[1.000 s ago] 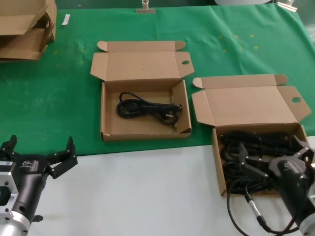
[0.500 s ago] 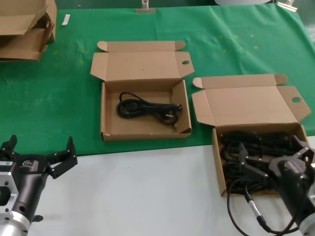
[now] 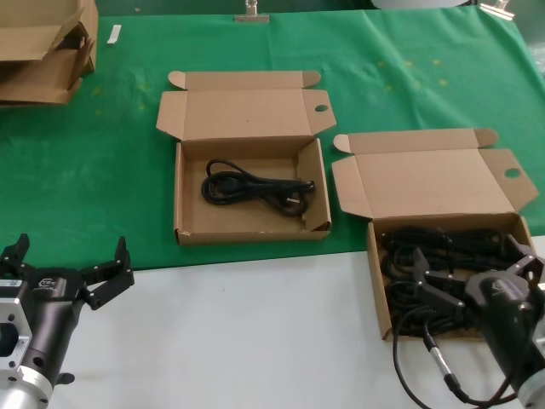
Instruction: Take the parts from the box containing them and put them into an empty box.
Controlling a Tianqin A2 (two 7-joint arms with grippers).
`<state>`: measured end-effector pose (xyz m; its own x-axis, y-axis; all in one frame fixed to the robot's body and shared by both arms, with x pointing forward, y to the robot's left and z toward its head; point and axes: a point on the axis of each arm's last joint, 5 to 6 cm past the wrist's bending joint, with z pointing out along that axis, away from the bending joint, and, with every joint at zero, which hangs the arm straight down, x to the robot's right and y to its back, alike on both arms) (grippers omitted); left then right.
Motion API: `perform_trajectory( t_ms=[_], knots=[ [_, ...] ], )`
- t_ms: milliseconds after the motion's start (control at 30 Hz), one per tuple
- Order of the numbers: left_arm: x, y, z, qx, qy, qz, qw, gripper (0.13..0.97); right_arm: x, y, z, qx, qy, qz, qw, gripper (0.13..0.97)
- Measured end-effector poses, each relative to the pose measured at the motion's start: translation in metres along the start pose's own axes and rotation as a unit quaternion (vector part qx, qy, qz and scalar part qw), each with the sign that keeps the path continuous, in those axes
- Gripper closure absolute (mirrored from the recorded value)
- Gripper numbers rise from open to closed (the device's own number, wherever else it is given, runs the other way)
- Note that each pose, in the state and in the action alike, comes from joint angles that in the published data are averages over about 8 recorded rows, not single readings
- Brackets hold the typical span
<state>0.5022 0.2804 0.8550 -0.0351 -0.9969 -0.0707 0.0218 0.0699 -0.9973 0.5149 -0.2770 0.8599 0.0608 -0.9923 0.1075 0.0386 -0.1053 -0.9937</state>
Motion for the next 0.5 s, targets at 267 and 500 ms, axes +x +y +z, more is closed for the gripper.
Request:
perform_trajectory(
  t_ms=[267,500],
  knots=[
    [0.0000,0.0000,0.0000,0.000,0.000,0.000,1.0000,0.132,0.0000,0.0000,0.0000,0.000,0.000,0.000,1.000,0.130],
    [0.0000,0.0000,0.0000,0.000,0.000,0.000,1.0000,0.132,0.0000,0.0000,0.0000,0.000,0.000,0.000,1.000,0.130]
  ],
)
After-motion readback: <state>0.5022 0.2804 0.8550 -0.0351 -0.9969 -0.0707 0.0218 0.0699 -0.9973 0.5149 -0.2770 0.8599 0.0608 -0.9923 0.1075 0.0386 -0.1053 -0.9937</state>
